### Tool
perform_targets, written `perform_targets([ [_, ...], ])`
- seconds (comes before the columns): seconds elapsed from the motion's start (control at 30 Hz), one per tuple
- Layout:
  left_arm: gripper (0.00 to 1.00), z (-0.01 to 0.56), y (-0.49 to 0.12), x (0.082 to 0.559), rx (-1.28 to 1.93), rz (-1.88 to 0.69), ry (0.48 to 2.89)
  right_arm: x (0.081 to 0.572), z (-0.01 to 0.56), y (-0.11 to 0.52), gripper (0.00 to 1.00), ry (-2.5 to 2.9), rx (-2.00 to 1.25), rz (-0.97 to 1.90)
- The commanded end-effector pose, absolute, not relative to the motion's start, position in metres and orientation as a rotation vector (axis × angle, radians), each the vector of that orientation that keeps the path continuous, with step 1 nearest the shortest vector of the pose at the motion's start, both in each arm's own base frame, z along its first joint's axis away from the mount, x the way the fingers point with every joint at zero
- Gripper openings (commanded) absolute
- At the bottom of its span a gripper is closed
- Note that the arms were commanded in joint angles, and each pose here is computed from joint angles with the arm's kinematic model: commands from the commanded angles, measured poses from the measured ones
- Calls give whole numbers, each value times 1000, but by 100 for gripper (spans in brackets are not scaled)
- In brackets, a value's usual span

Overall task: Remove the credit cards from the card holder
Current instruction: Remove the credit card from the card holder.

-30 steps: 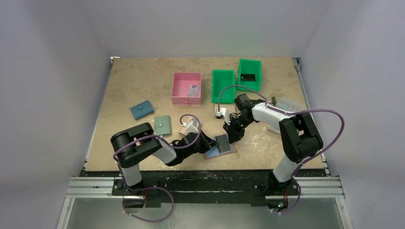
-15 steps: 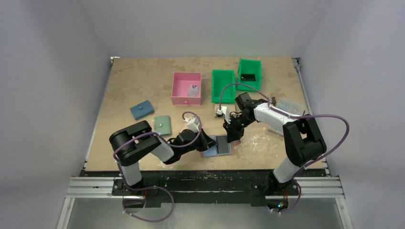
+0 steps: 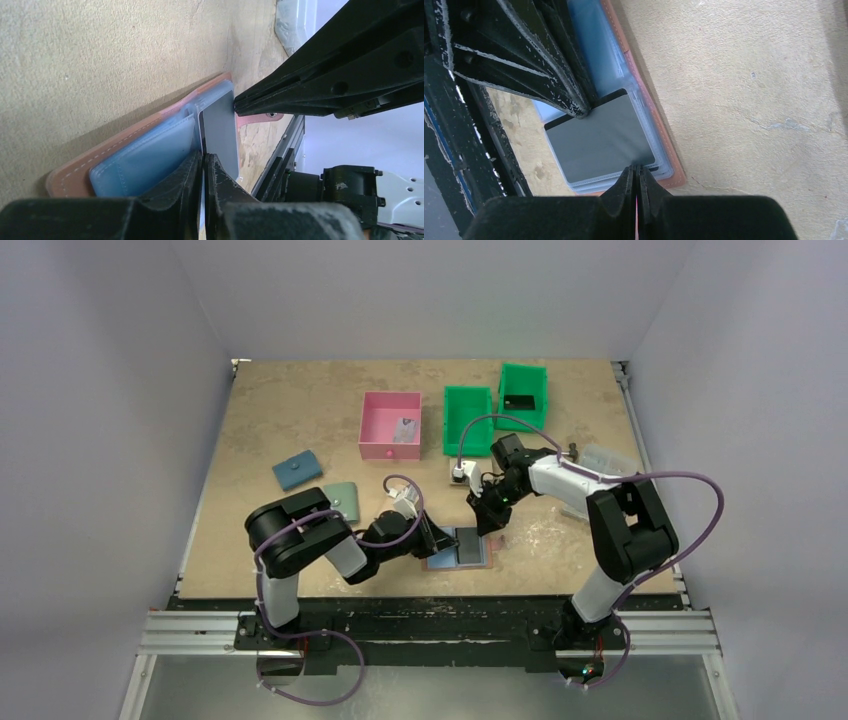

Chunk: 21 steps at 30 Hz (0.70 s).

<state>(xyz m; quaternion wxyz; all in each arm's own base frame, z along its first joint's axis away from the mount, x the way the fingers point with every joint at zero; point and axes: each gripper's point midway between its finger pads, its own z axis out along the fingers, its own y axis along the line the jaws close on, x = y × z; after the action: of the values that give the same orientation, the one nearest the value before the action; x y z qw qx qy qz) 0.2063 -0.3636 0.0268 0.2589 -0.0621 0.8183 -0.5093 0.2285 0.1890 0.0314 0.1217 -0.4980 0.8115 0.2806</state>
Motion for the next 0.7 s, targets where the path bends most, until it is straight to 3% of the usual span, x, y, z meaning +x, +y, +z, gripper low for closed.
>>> perform_targets([
  [0.0,15,40,-371,204,-156,-1478,2176,232,26,188,6,2395,-1432,801],
  [0.2,32,36,-373,203,-170,-1497,2198,224,23,195,5,2393,-1469,830],
  [0.33,33,34,-374,201,-188,-1514,2204,218,23,201,5,2381,-1498,882],
  [0.53,29,31,-372,201,-243,-1543,2204,211,28,207,5,2348,-1537,941],
  [0.67,14,30,-370,201,-267,-1561,2198,206,32,210,4,2319,-1563,993],
])
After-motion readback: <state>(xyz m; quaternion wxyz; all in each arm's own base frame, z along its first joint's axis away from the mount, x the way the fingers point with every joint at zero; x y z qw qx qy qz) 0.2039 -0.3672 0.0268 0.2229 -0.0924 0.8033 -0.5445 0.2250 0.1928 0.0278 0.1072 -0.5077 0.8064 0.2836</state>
